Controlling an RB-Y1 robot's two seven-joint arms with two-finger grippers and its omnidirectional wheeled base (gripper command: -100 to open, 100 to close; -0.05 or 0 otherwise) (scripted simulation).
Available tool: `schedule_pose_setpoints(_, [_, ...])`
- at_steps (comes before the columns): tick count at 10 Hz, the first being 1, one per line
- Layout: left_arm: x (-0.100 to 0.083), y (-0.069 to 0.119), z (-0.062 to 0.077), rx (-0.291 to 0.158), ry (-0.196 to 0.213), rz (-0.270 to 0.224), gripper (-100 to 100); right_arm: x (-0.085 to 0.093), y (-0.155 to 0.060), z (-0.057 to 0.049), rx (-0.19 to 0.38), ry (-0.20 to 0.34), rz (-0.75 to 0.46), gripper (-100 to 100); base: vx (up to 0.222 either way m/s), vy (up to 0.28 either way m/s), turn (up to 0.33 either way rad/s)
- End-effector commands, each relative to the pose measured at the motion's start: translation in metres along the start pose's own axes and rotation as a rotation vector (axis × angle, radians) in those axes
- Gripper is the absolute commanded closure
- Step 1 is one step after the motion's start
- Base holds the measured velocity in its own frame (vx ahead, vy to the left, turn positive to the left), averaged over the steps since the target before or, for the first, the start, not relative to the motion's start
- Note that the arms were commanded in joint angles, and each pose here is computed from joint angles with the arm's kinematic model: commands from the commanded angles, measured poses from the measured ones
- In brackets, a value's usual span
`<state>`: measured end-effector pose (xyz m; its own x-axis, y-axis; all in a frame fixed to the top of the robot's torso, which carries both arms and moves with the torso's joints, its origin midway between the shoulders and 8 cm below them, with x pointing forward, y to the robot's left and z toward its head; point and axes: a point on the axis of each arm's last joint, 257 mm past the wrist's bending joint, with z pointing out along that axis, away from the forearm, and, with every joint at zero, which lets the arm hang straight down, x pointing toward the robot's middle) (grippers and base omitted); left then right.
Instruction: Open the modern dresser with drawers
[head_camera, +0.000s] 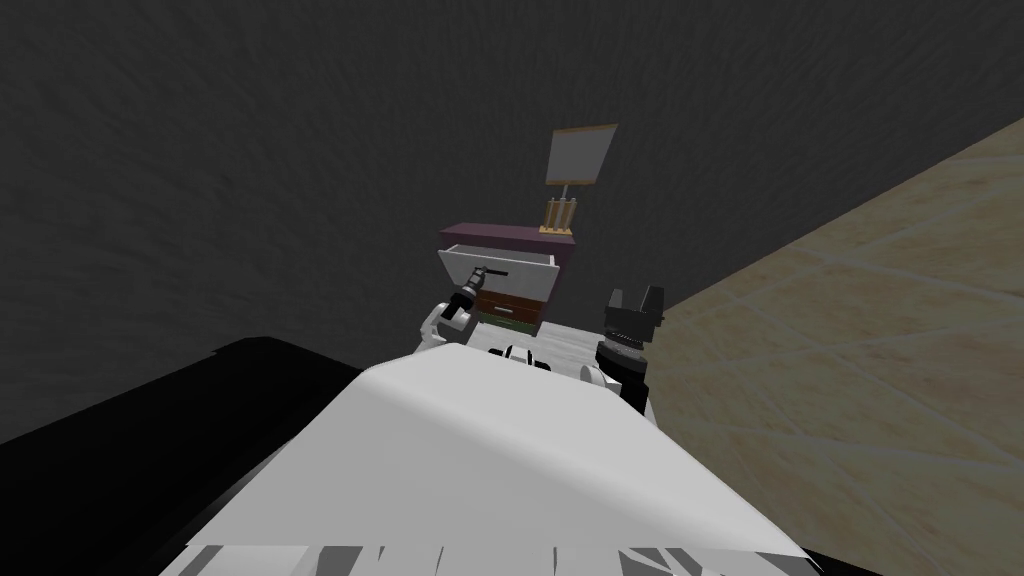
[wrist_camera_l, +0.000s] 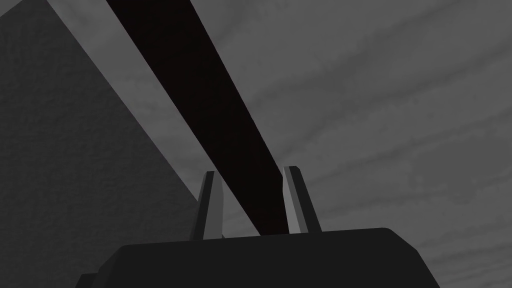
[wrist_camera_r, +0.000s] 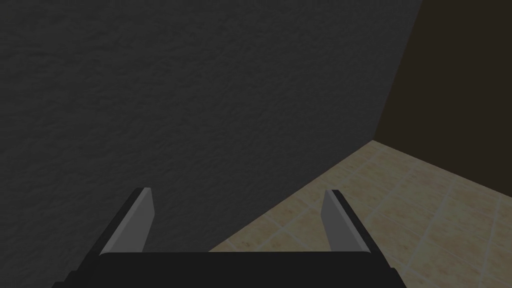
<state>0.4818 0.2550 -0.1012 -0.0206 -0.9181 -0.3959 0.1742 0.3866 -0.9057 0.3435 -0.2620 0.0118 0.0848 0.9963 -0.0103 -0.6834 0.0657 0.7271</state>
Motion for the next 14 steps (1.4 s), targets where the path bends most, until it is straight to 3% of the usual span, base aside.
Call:
schedule_pose_setpoints(1, [0.0,0.015,0.016,-0.02,0.002,0.006,100,0.0,0.0,0.0,0.0,0.0,0.0,0,-0.009,0.003,-0.009])
schedule_pose_setpoints(2, [0.001,0.021,0.015,-0.031,0.003,0.006,100,0.0,0.0,0.0,0.0,0.0,0.0,0,0.018,0.0,0.004])
schedule_pose_setpoints(3, [-0.002,0.005,0.03,0.025,-0.005,0.006,100,0.0,0.0,0.0,0.0,0.0,0.0,0,-0.106,-0.006,0.038])
schedule_pose_setpoints(5, [-0.001,0.005,0.045,0.029,-0.003,0.008,100,0.0,0.0,0.0,0.0,0.0,0.0,0,-0.111,0.017,0.002])
schedule_pose_setpoints(7, [0.002,0.033,0.046,-0.026,0.003,0.009,100,0.0,0.0,0.0,0.0,0.0,0.0,0,-0.012,-0.002,-0.004])
schedule_pose_setpoints(8, [0.002,0.036,0.046,-0.031,0.004,0.009,100,0.0,0.0,0.0,0.0,0.0,0.0,0,0.01,-0.007,0.006])
schedule_pose_setpoints(9, [0.0,0.013,0.062,0.035,-0.005,0.008,100,0.0,0.0,0.0,0.0,0.0,0.0,0,-0.11,-0.017,0.038])
schedule_pose_setpoints(10, [0.001,0.014,0.071,0.034,-0.004,0.009,100,0.0,0.0,0.0,0.0,0.0,0.0,0,-0.141,0.009,0.021])
schedule_pose_setpoints(11, [0.001,0.017,0.077,0.027,-0.002,0.01,100,0.0,0.0,0.0,0.0,0.0,0.0,0,-0.079,0.019,-0.016])
schedule_pose_setpoints(13, [0.004,0.044,0.076,-0.025,0.004,0.01,100,0.0,0.0,0.0,0.0,0.0,0.0,0,-0.014,0.008,-0.011])
schedule_pose_setpoints(14, [0.005,0.048,0.076,-0.032,0.005,0.01,100,0.0,0.0,0.0,0.0,0.0,0.0,0,0.013,0.0,0.003])
